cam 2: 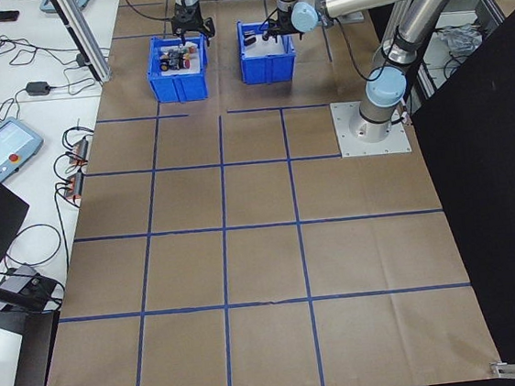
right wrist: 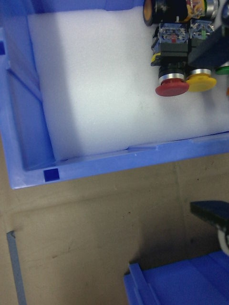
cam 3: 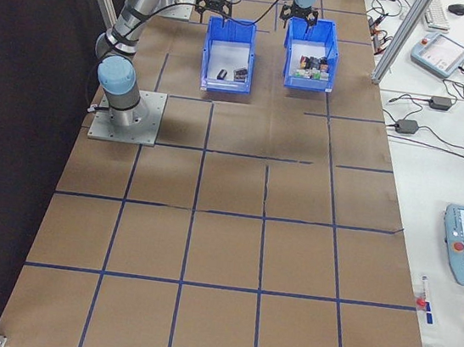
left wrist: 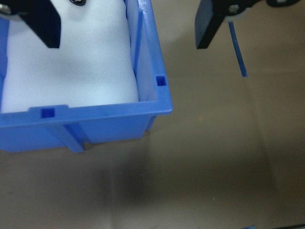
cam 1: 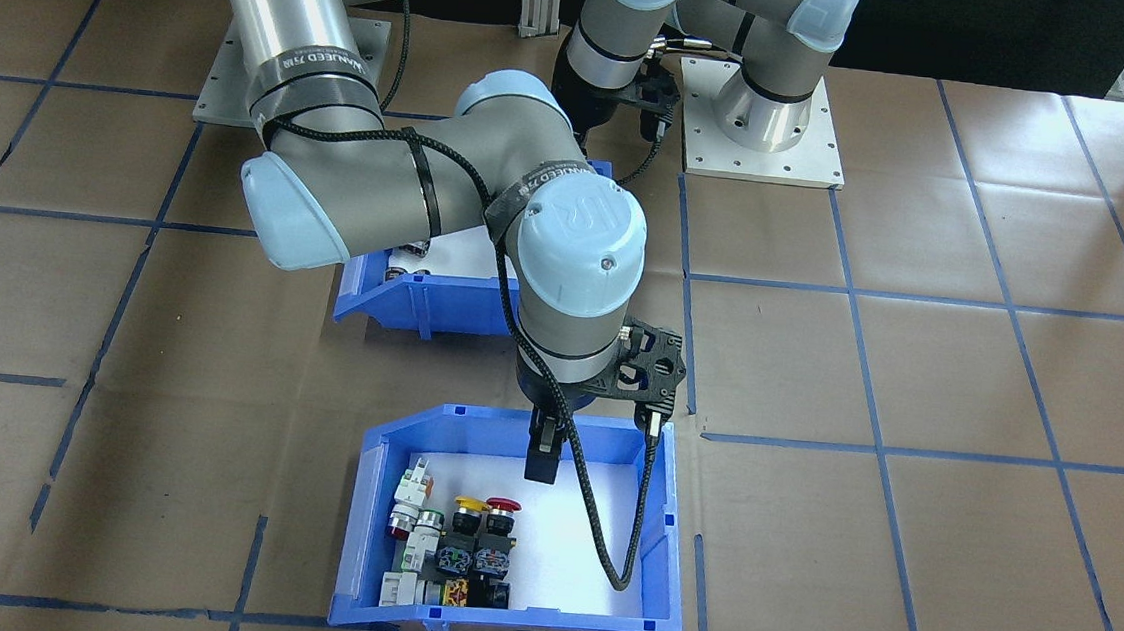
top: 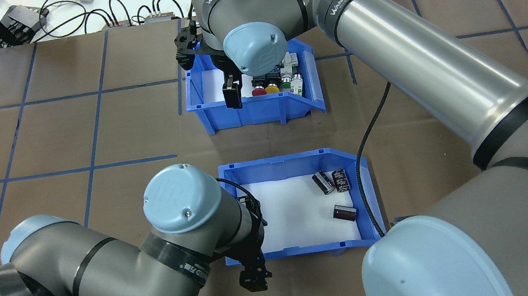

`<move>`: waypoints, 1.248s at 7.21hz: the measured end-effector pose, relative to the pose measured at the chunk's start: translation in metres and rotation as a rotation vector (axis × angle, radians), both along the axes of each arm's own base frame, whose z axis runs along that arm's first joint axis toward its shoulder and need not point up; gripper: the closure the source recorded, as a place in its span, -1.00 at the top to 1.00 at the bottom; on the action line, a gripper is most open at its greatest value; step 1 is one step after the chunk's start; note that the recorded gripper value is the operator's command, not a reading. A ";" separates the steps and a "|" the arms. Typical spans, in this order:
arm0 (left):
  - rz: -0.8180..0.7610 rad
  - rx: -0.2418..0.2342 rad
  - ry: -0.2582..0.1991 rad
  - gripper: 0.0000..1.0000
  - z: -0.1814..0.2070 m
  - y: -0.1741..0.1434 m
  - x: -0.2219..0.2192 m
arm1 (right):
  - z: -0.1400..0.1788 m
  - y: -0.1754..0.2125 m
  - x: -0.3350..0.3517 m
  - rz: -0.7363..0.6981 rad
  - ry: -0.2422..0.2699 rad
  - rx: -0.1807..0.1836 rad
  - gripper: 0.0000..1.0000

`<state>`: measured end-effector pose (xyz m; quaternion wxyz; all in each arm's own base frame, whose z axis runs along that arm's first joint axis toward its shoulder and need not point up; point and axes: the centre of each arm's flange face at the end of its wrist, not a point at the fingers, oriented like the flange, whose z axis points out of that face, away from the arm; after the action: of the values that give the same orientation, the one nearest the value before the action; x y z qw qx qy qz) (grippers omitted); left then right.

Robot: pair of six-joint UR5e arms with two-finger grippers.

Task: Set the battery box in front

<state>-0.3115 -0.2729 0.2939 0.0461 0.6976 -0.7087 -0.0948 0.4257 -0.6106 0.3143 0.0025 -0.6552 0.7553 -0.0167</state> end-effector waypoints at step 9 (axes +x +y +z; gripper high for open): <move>0.014 -0.017 0.004 -1.00 -0.059 0.008 -0.053 | -0.036 0.006 -0.005 0.008 0.015 -0.105 -0.88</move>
<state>-0.3642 -0.2645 0.2349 0.0543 0.7020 -0.7044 -0.0898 0.4210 -0.6049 0.2786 -0.0373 -0.6577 0.7506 -0.0512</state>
